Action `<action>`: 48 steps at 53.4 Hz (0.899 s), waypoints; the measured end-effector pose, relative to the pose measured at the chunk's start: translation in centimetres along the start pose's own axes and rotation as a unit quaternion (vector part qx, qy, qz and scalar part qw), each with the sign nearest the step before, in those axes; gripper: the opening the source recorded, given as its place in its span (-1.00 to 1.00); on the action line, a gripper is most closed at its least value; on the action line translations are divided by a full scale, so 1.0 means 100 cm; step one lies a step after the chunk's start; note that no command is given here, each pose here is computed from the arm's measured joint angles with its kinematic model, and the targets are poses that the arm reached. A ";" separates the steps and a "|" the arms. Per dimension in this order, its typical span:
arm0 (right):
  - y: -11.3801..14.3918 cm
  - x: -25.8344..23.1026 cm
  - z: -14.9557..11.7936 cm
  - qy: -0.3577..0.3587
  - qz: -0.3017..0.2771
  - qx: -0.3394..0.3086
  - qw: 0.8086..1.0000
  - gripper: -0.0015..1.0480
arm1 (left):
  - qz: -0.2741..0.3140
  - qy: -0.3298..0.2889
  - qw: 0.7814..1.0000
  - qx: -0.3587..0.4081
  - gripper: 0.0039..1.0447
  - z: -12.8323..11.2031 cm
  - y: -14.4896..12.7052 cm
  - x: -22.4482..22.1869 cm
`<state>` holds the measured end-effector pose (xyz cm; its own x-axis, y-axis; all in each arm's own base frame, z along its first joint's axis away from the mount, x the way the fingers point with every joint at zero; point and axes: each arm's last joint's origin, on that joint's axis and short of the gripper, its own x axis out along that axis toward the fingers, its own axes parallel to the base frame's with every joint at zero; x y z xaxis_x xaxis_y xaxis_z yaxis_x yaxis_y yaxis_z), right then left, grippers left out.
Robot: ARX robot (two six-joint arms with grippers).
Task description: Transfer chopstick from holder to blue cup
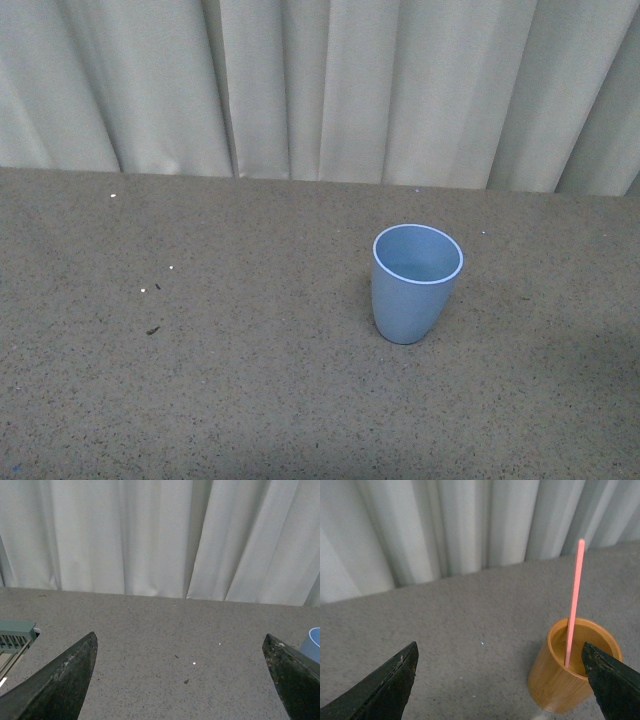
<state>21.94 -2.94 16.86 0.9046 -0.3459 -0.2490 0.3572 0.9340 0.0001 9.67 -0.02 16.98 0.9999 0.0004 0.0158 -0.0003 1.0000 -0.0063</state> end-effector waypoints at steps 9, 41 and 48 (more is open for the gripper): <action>-0.020 0.042 0.001 0.054 -0.058 0.004 0.997 0.82 | 0.000 0.000 1.000 0.000 0.88 0.000 0.000 0.000; -0.076 0.105 0.013 0.027 -0.124 0.111 0.986 0.82 | 0.000 0.000 1.000 0.000 0.88 0.000 0.000 0.000; -0.077 0.118 0.006 0.034 -0.113 0.110 0.987 0.82 | 0.000 0.000 1.000 0.000 0.88 0.000 0.000 0.000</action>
<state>30.02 -14.32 14.52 0.7807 -0.5296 -0.3317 0.5969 0.7891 0.1449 9.67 -0.02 16.98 0.9999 0.0000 0.0158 0.0001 1.0000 -0.0056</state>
